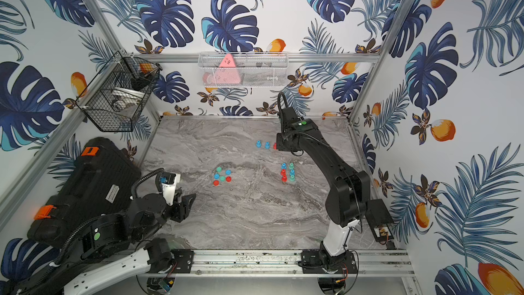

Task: Close the stamp cap
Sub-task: Move the cover to the center of the board.

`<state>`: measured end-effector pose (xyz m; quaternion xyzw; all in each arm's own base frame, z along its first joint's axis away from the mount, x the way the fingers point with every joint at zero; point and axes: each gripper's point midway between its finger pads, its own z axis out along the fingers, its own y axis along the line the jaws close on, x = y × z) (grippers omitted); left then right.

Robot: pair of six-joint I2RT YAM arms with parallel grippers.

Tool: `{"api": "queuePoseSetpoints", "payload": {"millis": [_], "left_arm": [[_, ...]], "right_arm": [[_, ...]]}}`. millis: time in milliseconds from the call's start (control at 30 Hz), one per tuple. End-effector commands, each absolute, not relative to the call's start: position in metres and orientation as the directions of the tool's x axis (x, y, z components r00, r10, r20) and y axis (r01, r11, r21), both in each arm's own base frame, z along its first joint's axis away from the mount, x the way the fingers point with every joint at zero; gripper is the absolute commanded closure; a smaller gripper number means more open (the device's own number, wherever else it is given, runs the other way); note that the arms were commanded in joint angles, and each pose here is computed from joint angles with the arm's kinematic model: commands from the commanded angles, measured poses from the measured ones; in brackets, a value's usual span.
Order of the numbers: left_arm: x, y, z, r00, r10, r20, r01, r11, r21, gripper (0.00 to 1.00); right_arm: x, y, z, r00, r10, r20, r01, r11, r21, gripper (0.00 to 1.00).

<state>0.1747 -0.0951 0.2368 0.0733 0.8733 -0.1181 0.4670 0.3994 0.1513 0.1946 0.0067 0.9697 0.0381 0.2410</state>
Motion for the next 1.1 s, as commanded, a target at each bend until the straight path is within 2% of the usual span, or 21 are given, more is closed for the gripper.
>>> {"api": "queuePoseSetpoints", "payload": {"millis": [0, 433, 667, 767, 867, 1067], "left_arm": [[0.177, -0.096, 0.242, -0.537, 0.004, -0.844, 0.238, 0.960, -0.148, 0.38], [0.177, -0.098, 0.240, -0.544, 0.008, -0.839, 0.242, 0.959, -0.148, 0.38], [0.178, -0.100, 0.236, -0.557, 0.022, -0.830, 0.238, 0.962, -0.134, 0.38], [0.180, -0.101, 0.233, -0.567, 0.033, -0.823, 0.232, 0.965, -0.121, 0.38], [0.180, -0.101, 0.231, -0.575, 0.038, -0.817, 0.226, 0.967, -0.114, 0.38], [0.181, -0.101, 0.228, -0.588, 0.035, -0.808, 0.211, 0.971, -0.112, 0.38]], "right_arm": [[0.386, 0.148, 0.203, -0.864, 0.041, -0.501, -0.012, 0.995, 0.101, 0.64], [0.301, 0.118, 0.175, -0.875, 0.051, -0.482, -0.015, 0.991, 0.132, 0.62], [0.252, 0.097, 0.135, -0.902, 0.074, -0.425, 0.022, 0.992, 0.127, 0.61], [0.242, 0.101, 0.138, -0.891, 0.098, -0.444, 0.019, 0.984, 0.178, 0.61], [0.241, 0.095, 0.147, -0.860, 0.119, -0.495, 0.043, 0.986, 0.163, 0.60], [0.237, 0.104, 0.145, -0.870, 0.079, -0.487, 0.007, 0.989, 0.149, 0.60]]}}
